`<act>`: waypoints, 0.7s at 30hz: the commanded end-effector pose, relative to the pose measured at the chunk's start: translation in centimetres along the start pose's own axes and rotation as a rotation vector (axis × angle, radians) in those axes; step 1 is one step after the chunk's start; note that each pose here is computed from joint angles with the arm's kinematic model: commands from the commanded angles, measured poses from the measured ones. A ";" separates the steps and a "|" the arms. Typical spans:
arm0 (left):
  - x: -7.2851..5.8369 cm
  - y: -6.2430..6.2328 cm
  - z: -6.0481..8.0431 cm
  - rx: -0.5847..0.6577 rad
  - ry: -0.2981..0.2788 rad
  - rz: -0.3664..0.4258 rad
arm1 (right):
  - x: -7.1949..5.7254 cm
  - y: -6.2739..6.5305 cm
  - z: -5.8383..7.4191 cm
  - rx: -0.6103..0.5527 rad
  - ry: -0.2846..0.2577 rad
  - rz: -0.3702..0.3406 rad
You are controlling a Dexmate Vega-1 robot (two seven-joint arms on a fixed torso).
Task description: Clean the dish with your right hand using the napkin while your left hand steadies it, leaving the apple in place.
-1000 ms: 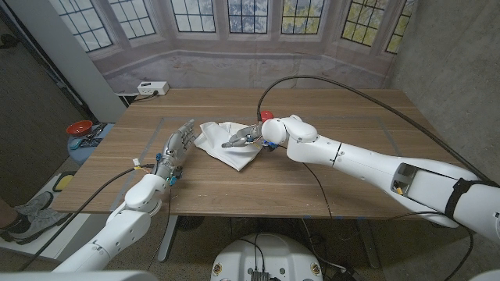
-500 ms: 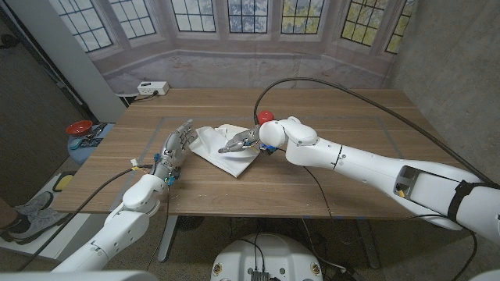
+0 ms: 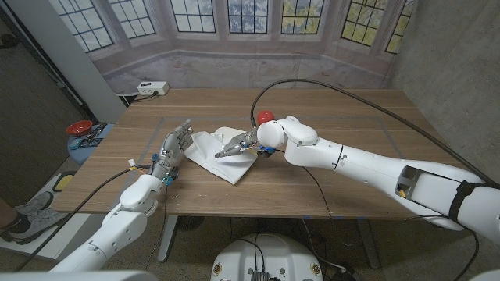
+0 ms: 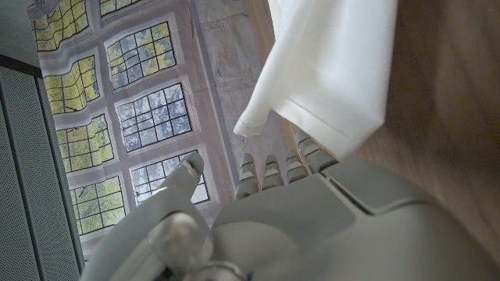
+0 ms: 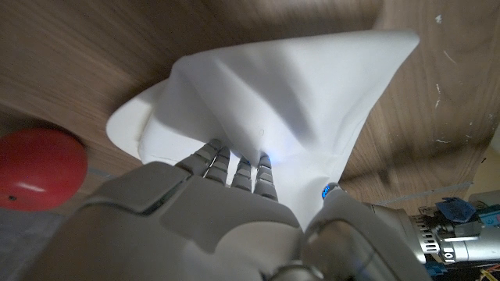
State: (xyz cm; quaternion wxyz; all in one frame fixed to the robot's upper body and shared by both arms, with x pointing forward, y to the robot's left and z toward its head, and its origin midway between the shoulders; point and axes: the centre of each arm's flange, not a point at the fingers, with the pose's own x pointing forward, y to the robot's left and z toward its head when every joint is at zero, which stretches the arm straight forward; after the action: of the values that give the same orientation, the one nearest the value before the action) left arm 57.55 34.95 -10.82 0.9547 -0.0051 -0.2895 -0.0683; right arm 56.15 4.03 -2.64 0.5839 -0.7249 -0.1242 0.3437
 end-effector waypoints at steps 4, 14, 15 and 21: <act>0.2 0.7 0.1 0.000 0.002 0.006 | -1.2 -0.7 1.6 0.002 -0.061 0.039; 0.5 0.9 0.4 0.002 0.003 0.004 | -1.6 -1.0 1.5 0.011 -0.069 0.037; 0.5 0.9 0.5 0.002 0.003 0.003 | -1.7 -1.0 1.5 0.010 -0.068 0.033; 0.8 0.9 0.8 0.007 0.001 0.000 | -2.0 -1.4 1.2 0.013 -0.066 0.010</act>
State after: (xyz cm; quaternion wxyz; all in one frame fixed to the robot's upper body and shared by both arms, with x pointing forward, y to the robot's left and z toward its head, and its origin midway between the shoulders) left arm 57.80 35.73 -10.30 0.9550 -0.0044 -0.2890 -0.0657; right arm 54.46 4.48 -1.65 0.5768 -0.7133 -0.1266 0.3774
